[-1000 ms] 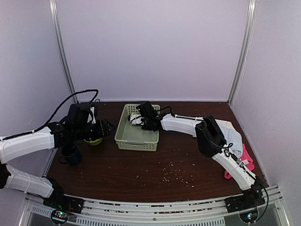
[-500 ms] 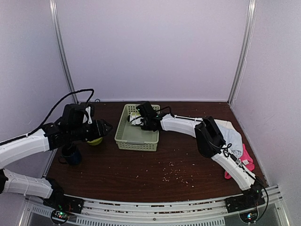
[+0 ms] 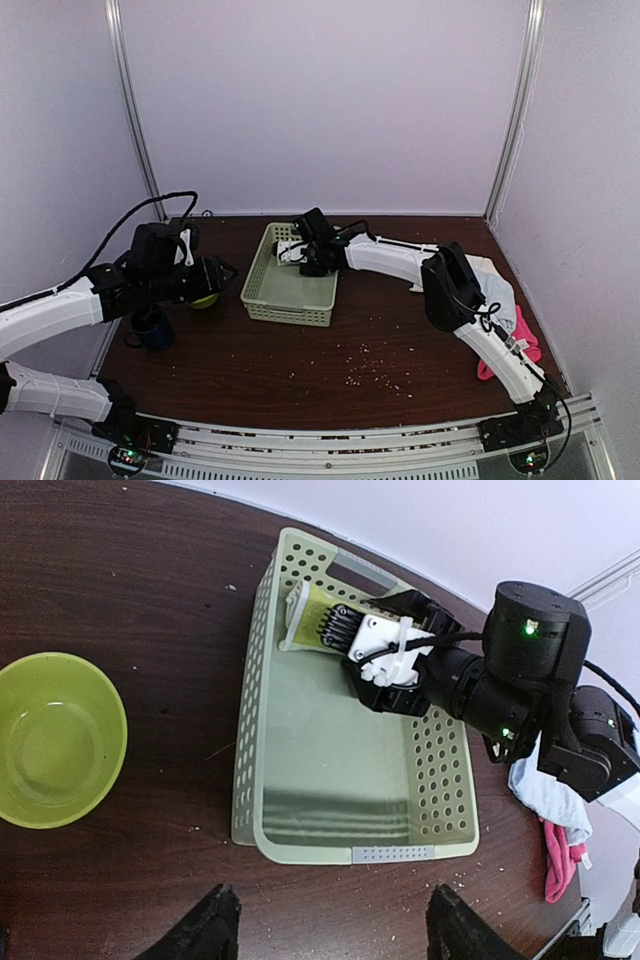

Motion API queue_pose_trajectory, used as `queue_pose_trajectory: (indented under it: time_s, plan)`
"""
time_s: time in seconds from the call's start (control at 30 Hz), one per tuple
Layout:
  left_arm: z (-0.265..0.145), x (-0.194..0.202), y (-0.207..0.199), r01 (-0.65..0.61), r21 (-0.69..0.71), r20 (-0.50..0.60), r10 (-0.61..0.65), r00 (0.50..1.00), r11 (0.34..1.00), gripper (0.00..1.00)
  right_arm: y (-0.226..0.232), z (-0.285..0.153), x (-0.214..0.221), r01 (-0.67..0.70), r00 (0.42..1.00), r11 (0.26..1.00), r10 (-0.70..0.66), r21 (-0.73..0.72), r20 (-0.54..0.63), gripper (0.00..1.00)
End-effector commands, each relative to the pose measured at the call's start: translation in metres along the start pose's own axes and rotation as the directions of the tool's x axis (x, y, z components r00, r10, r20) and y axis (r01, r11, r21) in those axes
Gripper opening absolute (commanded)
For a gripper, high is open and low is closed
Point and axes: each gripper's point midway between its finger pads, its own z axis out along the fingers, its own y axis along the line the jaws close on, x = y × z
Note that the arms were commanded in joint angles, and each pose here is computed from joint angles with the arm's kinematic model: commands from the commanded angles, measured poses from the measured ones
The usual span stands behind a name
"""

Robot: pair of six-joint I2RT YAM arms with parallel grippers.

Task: Roll the towels
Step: Place the towel in the bin, then move the bin to the corner of the board.

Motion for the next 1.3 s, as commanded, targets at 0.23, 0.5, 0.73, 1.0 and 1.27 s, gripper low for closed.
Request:
queue_pose_trajectory:
  time_s: [0.23,0.5,0.73,1.0,1.27]
  plan:
    - [-0.001,-0.017,-0.014,-0.058,0.007,0.031,0.058,0.998,0.998,0.66,-0.014,-0.044,-0.012,-0.020,0.998,0.994,0.025,-0.106,0.054,0.80]
    - [-0.003,-0.019,-0.017,-0.066,0.017,0.034,0.065,0.997,0.998,0.66,-0.019,-0.087,-0.036,-0.065,0.985,0.976,0.096,-0.210,0.140,0.81]
    - [0.005,-0.014,-0.016,-0.232,0.000,-0.018,0.231,0.973,0.973,0.63,-0.121,-0.189,-0.052,-0.379,0.836,0.884,0.454,-0.273,0.308,0.81]
    - [0.010,0.044,-0.061,-0.471,0.211,-0.181,0.508,0.842,0.857,0.51,-0.123,-0.245,0.042,-0.576,0.719,0.713,0.675,-0.400,0.167,0.73]
    - [0.014,0.140,-0.108,-0.529,0.500,-0.250,0.699,0.670,0.685,0.16,-0.069,-0.287,0.136,-0.660,0.673,0.661,0.731,-0.357,0.108,0.68]
